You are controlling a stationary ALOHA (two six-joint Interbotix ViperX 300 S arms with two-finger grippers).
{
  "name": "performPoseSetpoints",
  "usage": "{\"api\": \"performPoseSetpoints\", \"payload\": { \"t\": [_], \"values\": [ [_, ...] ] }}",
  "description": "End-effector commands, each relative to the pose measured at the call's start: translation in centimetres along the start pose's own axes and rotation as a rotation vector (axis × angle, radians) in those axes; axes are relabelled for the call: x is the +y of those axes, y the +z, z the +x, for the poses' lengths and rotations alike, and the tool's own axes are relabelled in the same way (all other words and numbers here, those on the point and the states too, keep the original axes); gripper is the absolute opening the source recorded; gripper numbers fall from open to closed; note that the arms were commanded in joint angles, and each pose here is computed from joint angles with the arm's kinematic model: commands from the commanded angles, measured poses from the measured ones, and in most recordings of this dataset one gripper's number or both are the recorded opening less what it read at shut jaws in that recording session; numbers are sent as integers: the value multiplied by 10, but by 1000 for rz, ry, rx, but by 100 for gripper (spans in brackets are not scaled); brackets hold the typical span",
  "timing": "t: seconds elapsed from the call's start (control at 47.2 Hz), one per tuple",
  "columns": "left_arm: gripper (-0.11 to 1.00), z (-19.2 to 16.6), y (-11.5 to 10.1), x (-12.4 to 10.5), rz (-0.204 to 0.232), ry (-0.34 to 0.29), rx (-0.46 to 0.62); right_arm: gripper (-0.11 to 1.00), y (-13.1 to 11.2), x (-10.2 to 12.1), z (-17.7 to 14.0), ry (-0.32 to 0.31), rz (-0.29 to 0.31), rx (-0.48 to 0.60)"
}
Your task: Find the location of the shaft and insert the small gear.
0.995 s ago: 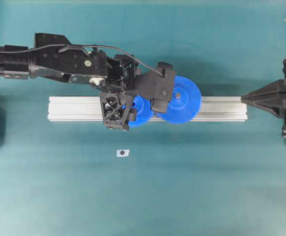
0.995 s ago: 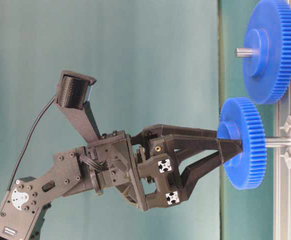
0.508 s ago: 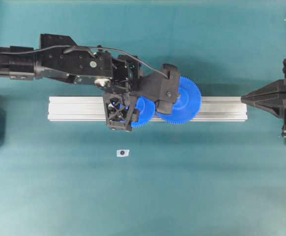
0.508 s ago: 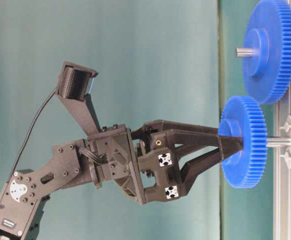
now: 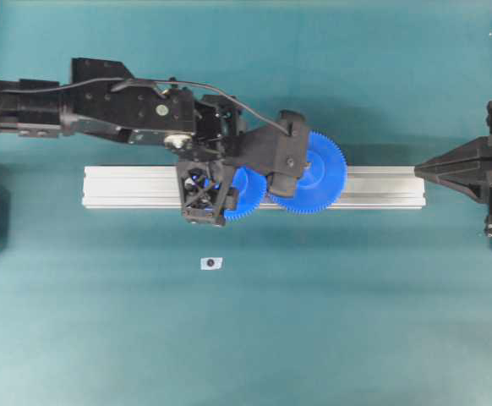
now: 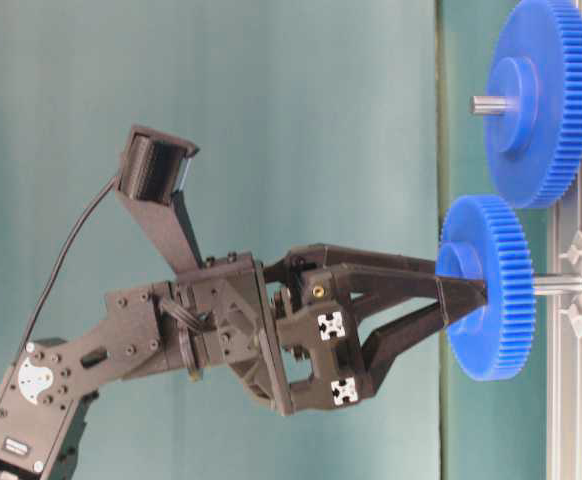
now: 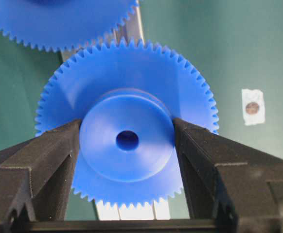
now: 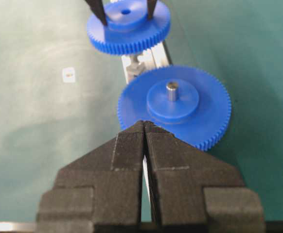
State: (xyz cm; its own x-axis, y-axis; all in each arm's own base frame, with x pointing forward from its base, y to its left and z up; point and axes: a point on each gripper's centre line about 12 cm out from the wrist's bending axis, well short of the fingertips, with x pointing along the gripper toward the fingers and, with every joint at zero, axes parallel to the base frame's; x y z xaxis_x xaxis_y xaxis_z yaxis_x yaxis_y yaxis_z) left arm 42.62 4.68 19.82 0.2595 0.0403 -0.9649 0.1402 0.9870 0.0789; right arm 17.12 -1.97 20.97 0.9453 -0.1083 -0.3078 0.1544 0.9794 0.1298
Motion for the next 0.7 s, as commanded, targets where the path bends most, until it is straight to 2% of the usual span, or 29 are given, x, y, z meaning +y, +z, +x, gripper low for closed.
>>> {"api": "performPoseSetpoints", "payload": {
  "t": [0.0, 0.063, 0.275, 0.487, 0.677],
  "values": [
    [63, -2, -11, 15, -33, 12, 20, 1, 5, 0, 1, -1, 12, -13],
    [63, -5, -11, 21, -47, 16, 13, 1, 5, 0, 1, -1, 12, -14],
    [63, -3, -7, 23, -48, 18, 10, 1, 5, 0, 1, -1, 12, -16],
    [63, 0, 5, 11, -16, 15, -16, 1, 7, 0, 1, -1, 12, -19],
    [63, -3, 8, 10, -18, 19, -33, 1, 7, 0, 1, -1, 12, -19]
  ]
}}
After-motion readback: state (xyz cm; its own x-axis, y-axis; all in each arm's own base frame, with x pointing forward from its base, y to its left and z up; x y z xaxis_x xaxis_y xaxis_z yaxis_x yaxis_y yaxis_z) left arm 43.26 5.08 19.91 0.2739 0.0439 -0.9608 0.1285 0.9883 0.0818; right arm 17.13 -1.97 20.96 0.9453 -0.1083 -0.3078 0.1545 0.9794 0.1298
